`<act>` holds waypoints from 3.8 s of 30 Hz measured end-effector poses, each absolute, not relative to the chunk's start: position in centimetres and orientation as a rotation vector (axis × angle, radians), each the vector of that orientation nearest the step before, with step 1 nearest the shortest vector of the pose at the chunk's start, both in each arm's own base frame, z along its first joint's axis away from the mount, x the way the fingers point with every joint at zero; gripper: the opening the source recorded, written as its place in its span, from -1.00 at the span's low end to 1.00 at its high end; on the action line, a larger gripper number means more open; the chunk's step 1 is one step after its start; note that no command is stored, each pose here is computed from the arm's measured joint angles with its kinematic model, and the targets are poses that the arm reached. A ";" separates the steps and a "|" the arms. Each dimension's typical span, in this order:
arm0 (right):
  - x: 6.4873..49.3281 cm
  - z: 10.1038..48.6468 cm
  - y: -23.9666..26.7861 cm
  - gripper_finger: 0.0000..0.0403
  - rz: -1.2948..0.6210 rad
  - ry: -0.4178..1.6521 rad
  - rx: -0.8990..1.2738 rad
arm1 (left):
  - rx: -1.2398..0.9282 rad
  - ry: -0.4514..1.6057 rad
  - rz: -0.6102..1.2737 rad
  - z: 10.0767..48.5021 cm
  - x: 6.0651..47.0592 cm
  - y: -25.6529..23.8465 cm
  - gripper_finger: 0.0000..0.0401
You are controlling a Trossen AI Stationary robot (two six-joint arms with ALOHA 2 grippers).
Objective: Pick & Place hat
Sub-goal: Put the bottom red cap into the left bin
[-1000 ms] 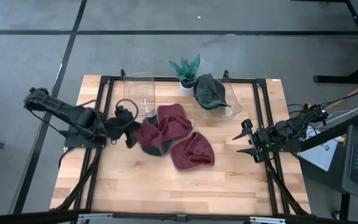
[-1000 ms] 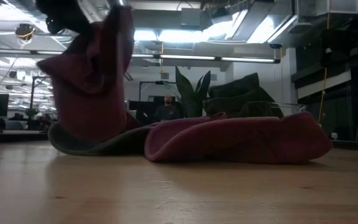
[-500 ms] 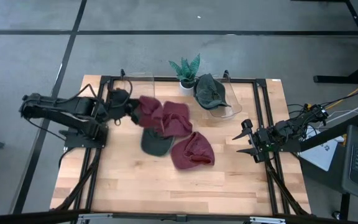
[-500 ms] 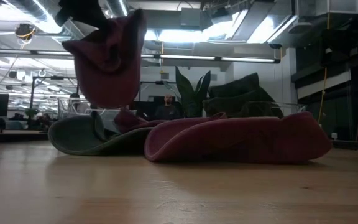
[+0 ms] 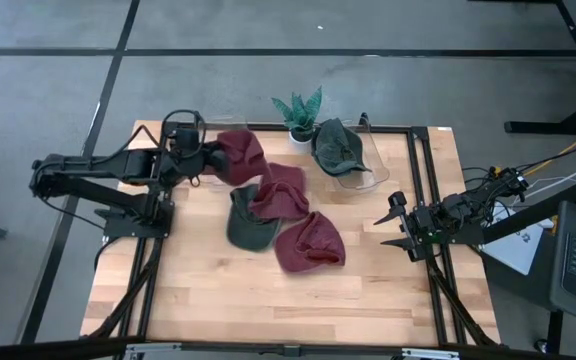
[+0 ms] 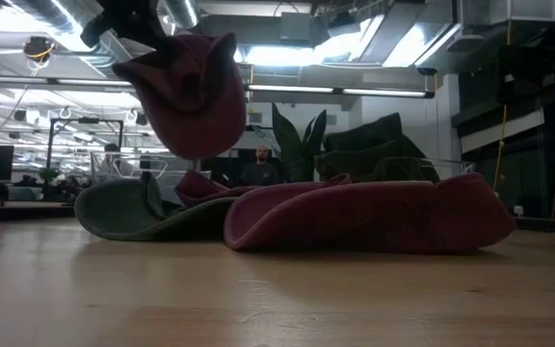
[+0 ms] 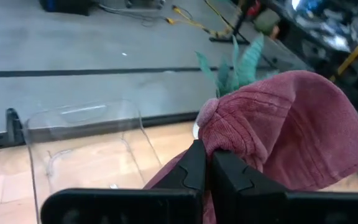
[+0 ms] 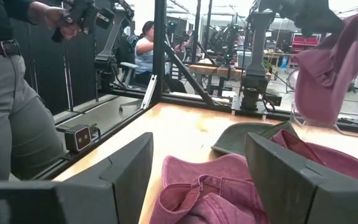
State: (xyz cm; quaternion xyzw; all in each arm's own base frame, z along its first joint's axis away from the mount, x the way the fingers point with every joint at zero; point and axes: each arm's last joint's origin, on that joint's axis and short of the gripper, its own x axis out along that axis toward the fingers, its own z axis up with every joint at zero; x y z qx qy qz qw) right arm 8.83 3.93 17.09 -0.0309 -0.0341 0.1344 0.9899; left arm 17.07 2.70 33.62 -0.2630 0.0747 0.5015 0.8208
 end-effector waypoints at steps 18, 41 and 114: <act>8.8 17.1 3.9 0.25 0.270 -0.068 -0.062 | -0.752 -0.166 1.133 35.6 17.3 5.1 -0.98; 8.8 17.1 3.9 0.25 0.270 -0.068 -0.062 | -1.386 -0.530 1.210 33.6 16.4 7.6 -0.97; 8.8 17.1 3.9 0.25 0.270 -0.069 -0.062 | -1.443 -0.446 1.261 25.6 10.3 5.9 -0.65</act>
